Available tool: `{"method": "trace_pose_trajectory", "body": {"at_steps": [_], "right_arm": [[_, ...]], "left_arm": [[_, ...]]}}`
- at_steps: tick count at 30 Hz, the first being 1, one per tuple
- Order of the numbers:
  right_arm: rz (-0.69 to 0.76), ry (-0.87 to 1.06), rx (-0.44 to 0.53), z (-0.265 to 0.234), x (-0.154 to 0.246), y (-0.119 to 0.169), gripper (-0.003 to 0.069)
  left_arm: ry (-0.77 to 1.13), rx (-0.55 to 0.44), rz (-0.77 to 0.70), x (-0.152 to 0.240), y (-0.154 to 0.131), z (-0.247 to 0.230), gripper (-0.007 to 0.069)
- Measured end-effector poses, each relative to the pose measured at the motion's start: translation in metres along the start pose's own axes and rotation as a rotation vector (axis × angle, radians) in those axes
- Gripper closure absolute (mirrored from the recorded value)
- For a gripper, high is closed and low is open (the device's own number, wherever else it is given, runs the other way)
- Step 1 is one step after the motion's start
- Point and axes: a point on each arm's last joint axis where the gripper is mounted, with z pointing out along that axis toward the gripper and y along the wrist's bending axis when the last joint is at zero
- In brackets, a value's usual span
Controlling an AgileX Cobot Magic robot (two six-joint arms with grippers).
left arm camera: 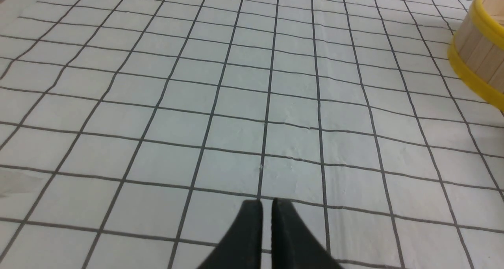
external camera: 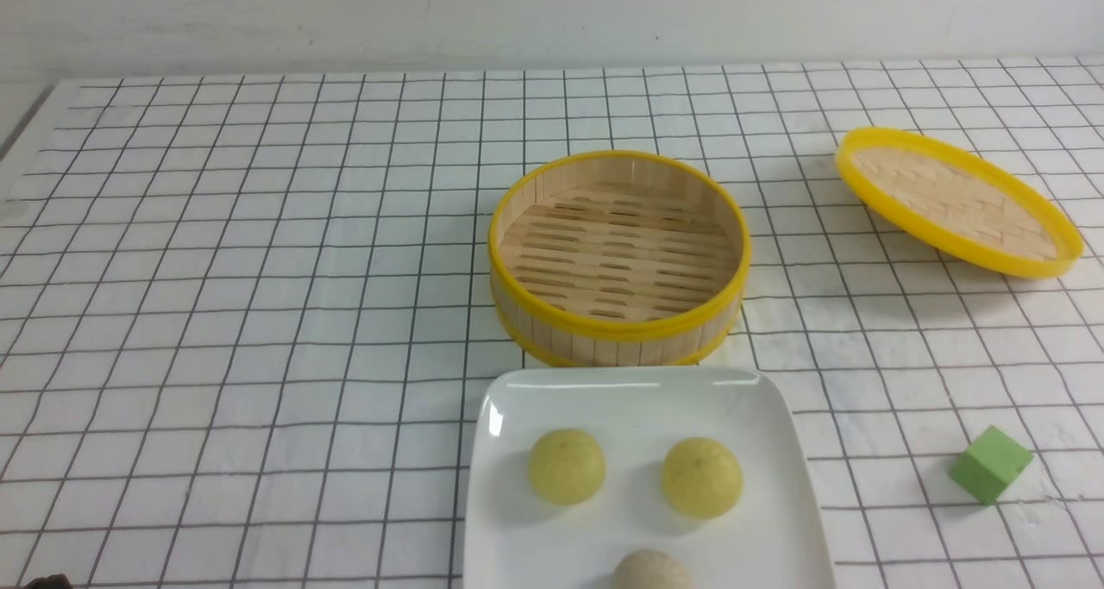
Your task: Put the steamed buns into the plate on the white-black tablecloth.
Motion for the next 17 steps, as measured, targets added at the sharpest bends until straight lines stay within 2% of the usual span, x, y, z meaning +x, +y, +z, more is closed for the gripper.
{"method": "trace_pose_trajectory", "body": {"at_steps": [17], "right_arm": [[0.0, 0.0, 0.0, 0.0, 0.0, 0.0, 0.0547]], "left_arm": [[0.0, 0.0, 0.001, 0.0, 0.0, 0.0, 0.0539]]}}
